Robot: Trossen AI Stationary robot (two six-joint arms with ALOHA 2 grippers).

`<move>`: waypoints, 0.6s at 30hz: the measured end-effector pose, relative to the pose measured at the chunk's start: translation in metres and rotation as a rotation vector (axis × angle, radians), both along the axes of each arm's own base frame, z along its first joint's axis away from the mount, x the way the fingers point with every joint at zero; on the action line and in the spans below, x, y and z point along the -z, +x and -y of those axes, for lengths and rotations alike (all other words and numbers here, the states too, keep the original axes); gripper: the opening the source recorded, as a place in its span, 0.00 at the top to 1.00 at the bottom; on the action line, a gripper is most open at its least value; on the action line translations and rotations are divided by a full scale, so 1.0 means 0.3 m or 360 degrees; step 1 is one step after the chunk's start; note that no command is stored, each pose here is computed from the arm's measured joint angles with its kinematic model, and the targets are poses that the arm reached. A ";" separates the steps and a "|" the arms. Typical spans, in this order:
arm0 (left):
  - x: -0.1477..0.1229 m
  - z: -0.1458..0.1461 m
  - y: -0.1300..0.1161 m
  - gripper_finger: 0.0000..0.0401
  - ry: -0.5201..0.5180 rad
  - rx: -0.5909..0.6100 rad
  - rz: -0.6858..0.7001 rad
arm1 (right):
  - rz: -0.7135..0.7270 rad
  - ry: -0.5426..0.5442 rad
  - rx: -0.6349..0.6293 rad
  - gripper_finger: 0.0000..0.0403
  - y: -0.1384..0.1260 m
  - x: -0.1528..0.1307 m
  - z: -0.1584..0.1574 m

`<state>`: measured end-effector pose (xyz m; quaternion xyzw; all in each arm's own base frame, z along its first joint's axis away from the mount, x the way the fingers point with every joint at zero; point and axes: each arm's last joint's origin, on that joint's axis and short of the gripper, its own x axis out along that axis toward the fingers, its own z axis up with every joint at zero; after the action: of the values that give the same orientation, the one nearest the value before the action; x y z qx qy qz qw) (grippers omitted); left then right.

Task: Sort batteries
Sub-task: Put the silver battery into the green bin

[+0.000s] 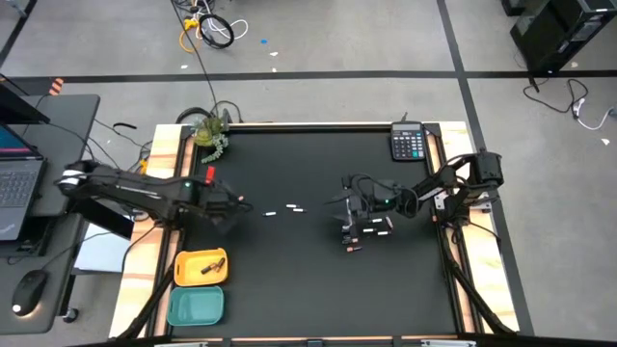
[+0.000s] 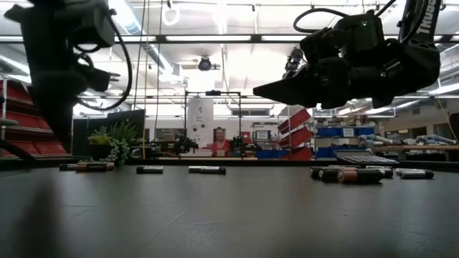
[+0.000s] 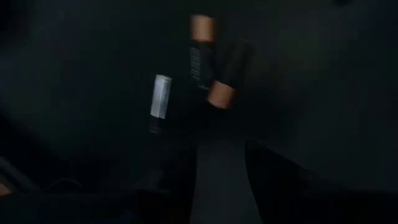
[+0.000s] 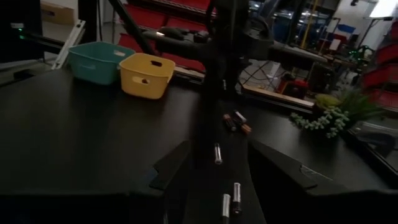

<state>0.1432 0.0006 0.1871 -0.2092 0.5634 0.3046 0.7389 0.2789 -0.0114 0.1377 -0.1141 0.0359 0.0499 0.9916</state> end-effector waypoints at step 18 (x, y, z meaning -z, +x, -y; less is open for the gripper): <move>0.074 -0.127 -0.020 0.63 0.0156 -0.0546 0.0106 | 0.0002 0.0015 -0.0051 0.58 -0.001 -0.001 0.001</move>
<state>0.1373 0.0386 0.1649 -0.2758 0.4792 0.4462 0.7037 0.2787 -0.0119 0.1379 -0.1099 0.0333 0.0658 0.9912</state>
